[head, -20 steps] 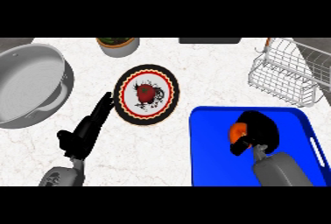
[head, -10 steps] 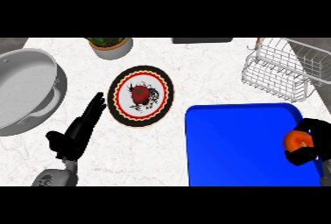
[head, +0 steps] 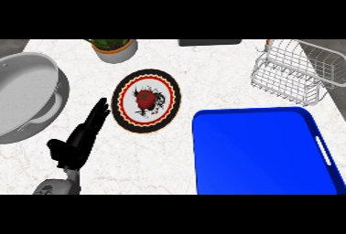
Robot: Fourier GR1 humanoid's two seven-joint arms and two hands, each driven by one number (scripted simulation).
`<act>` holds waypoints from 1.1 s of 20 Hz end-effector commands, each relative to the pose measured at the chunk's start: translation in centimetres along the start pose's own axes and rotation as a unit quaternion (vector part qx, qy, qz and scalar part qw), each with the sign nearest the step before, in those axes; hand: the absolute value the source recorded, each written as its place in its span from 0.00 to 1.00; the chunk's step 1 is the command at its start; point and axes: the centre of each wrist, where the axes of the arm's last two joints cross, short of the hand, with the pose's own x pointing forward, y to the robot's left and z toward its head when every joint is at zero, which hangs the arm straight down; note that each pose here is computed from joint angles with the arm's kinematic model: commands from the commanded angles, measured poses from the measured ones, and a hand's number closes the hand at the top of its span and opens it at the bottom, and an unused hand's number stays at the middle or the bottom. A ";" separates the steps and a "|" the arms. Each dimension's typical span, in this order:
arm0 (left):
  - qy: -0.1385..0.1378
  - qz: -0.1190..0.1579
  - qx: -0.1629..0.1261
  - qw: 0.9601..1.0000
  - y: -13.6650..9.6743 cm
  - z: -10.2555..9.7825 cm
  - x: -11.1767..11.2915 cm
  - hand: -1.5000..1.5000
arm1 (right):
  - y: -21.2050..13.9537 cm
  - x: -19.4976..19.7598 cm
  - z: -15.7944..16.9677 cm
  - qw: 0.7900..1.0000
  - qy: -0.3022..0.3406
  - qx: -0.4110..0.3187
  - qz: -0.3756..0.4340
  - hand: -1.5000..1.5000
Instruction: Pick the squash from the tray and place it in the tiered basket
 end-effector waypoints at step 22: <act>-0.013 -0.006 -0.034 0.999 -1.4 -0.7 0.1 0.50 | -11.7 18.6 -8.2 0.989 -0.075 -0.026 -0.126 1.00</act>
